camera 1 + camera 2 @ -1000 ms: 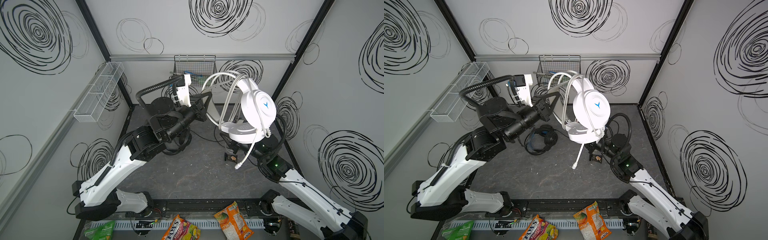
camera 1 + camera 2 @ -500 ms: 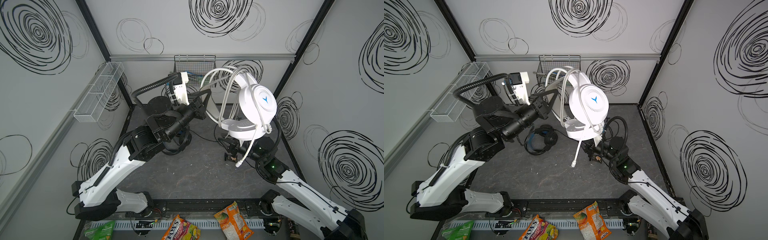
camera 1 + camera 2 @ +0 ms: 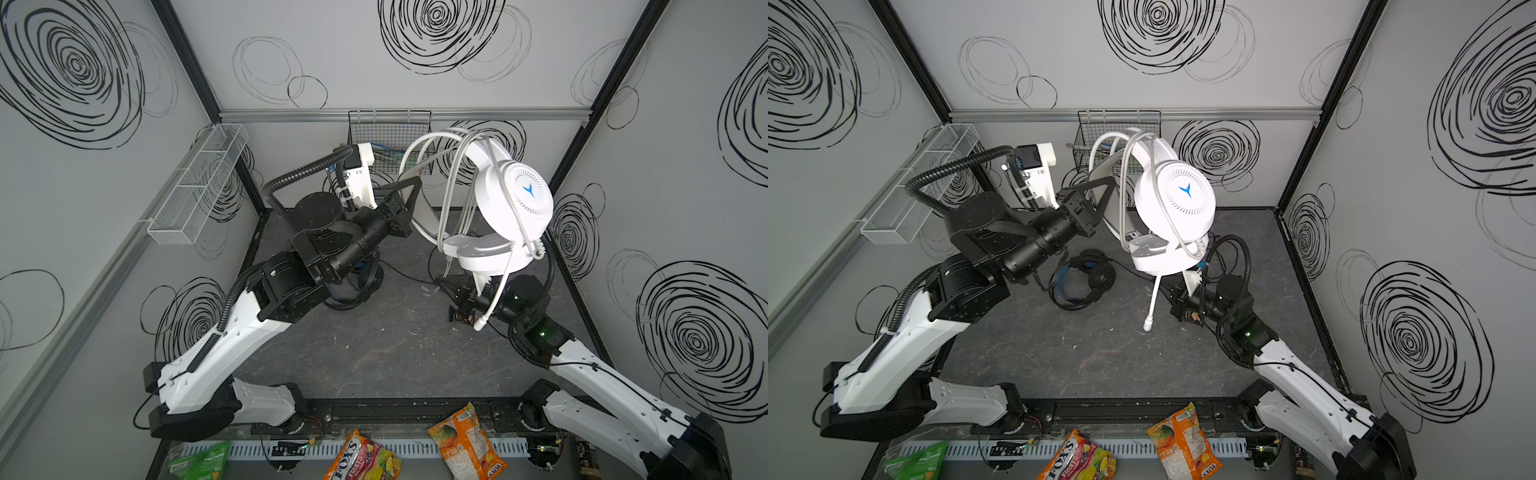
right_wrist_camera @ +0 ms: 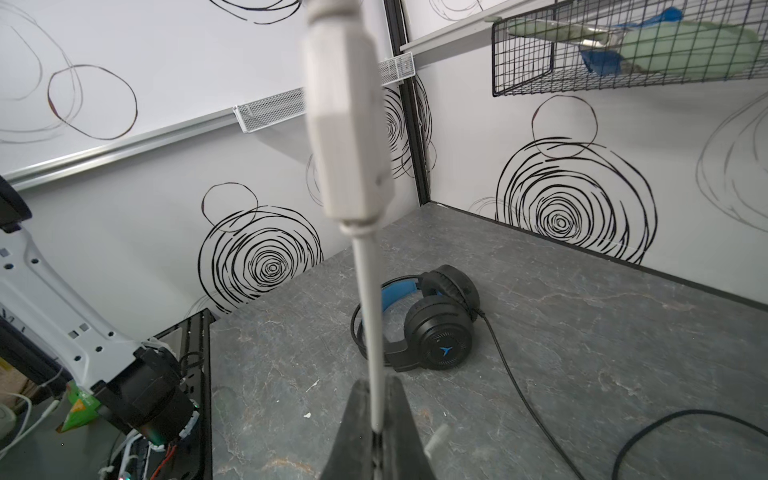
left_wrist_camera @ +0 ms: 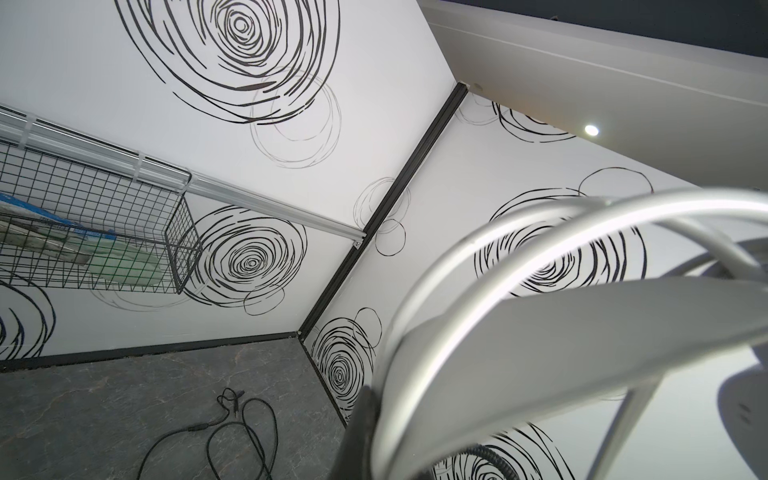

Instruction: Wrap the headphones

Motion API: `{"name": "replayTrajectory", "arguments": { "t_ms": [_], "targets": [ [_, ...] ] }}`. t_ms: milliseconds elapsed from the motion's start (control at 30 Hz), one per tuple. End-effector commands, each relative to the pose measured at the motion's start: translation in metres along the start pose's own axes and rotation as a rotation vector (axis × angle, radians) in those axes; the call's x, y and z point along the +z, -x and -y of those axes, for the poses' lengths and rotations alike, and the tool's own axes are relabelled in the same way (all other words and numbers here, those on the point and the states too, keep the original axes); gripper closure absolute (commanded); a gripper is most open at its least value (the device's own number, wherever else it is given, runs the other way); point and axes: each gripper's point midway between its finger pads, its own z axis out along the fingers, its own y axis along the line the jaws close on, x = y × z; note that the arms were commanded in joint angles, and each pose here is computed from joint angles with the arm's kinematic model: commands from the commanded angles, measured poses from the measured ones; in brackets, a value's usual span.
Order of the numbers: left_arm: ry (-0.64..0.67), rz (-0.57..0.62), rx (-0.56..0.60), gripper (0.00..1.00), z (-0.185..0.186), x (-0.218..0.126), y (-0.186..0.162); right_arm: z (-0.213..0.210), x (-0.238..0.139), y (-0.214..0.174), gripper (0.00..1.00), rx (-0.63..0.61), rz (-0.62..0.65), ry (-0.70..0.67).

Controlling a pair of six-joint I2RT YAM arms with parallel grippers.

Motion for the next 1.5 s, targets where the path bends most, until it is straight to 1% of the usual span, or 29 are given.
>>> {"name": "replayTrajectory", "arguments": {
  "t_ms": [0, 133, 400, 567, 700, 833, 900, 1067, 1200, 1300, 1367, 1467],
  "targets": [
    [-0.069, 0.197, -0.128, 1.00, 0.019, -0.013, 0.057, -0.008, 0.000, -0.003, 1.00, 0.007, -0.005, 0.048],
    [-0.010, 0.225, -0.163, 1.00, -0.001, -0.012, 0.057, -0.019, -0.002, -0.006, 1.00, -0.010, -0.021, 0.075],
    [0.132, 0.313, -0.234, 1.00, -0.052, -0.002, 0.068, -0.054, -0.006, -0.033, 1.00, -0.090, -0.128, 0.076],
    [0.215, 0.326, -0.190, 1.00, -0.075, 0.010, 0.067, -0.076, -0.009, -0.036, 1.00, -0.129, -0.158, 0.093],
    [0.320, 0.352, -0.156, 1.00, -0.106, 0.012, 0.064, -0.089, -0.008, -0.033, 1.00, -0.192, -0.187, 0.086],
    [0.419, 0.347, -0.101, 1.00, -0.138, 0.016, 0.056, -0.106, -0.005, -0.031, 1.00, -0.258, -0.229, 0.112],
    [0.481, 0.336, -0.035, 1.00, -0.153, 0.017, 0.052, -0.116, -0.004, -0.023, 1.00, -0.294, -0.241, 0.121],
    [0.621, 0.283, 0.102, 1.00, -0.193, 0.016, 0.035, -0.136, -0.010, 0.014, 1.00, -0.361, -0.208, 0.132],
    [0.707, 0.204, 0.210, 1.00, -0.221, 0.014, 0.012, -0.140, -0.015, 0.047, 1.00, -0.415, -0.174, 0.122],
    [0.762, 0.120, 0.263, 1.00, -0.235, 0.011, -0.008, -0.138, -0.014, 0.062, 1.00, -0.468, -0.190, 0.093],
    [0.760, 0.065, 0.295, 1.00, -0.238, 0.011, -0.022, -0.134, -0.012, 0.069, 1.00, -0.493, -0.198, 0.061],
    [0.769, -0.010, 0.373, 1.00, -0.239, 0.006, -0.041, -0.129, -0.010, 0.080, 1.00, -0.512, -0.191, 0.016]
  ]
}}
